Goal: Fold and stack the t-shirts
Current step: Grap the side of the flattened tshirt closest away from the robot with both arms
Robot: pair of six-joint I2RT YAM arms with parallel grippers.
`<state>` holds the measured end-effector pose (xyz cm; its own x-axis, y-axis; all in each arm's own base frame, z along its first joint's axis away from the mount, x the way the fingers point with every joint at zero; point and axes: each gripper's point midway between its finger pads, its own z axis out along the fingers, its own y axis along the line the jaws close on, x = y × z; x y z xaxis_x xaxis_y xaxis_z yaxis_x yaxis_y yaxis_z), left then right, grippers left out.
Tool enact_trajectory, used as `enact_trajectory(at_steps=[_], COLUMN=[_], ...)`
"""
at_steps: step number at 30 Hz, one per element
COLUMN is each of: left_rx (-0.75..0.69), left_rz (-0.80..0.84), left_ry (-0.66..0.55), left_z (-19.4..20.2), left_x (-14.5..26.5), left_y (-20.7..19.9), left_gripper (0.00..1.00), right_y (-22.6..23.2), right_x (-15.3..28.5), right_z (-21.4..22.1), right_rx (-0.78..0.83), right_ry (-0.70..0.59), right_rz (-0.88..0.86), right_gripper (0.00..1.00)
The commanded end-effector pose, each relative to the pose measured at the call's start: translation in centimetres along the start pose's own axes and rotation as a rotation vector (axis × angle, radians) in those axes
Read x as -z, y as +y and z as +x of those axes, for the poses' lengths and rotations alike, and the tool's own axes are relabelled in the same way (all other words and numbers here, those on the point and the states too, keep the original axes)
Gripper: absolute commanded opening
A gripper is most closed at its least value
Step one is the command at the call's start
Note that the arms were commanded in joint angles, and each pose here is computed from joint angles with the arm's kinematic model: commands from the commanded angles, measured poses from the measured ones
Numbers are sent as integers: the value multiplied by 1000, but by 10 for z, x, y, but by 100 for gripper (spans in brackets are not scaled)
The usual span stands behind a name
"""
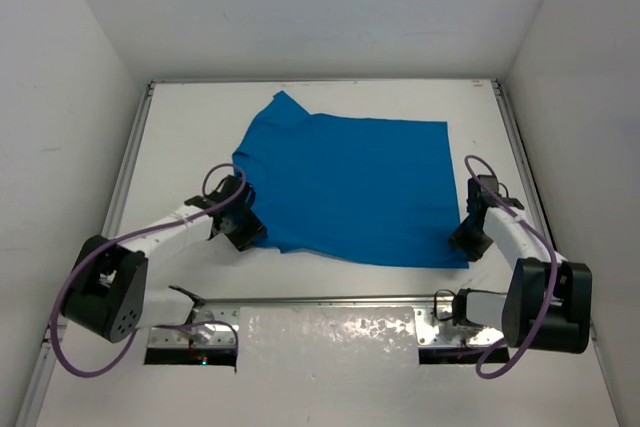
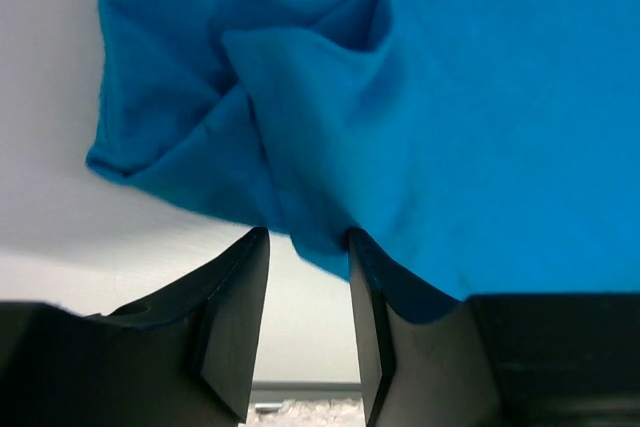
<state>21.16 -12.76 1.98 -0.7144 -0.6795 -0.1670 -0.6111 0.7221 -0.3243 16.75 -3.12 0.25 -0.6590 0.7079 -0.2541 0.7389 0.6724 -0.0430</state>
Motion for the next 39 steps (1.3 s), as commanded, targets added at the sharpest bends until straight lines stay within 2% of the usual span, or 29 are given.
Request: enact_trajectory(at_steps=[1, 3, 5, 6, 8, 13, 18, 25, 30, 31, 35, 39], left_rx=[17, 7, 6, 6, 5, 33, 55, 51, 29, 26, 2, -2], left_rz=[42, 40, 39, 40, 45, 88, 145, 159, 169, 171, 160, 152], left_ry=[-33, -37, -40, -44, -47, -56, -51, -58, -36, -37, -44, -50], left_z=[-9, -11, -13, -13, -14, -16, -17, -18, -15, -16, -19, -19], left_x=[-7, -8, -9, -9, -9, 0, 9, 10, 13, 15, 21, 24], left_y=[-17, -20, -22, -22, -23, -31, -45, -48, -52, -53, -54, -49], left_gripper=[36, 34, 28, 15, 0, 0, 0, 0, 0, 0, 0, 0], right_y=[12, 13, 13, 12, 11, -2, -2, 4, -14, -20, -30, -29], right_x=[0, -2, -3, -5, -7, -3, -10, -13, -24, -27, -25, -12], right_z=[-9, -8, -7, -5, -3, -2, 21, 7, 22, 27, 25, 12], right_rx=[-29, -40, -62, -70, -89, -112, -160, -206, -234, -232, -222, -198], right_ry=[-40, -31, -26, -24, -27, -38, 49, -25, -28, -21, -44, -67], right_rz=[-44, -44, -41, -34, -33, 29, 19, -4, 50, 72, 115, 118], right_gripper=[37, 37, 37, 36, 35, 30, 30, 33, 33, 32, 0, 0])
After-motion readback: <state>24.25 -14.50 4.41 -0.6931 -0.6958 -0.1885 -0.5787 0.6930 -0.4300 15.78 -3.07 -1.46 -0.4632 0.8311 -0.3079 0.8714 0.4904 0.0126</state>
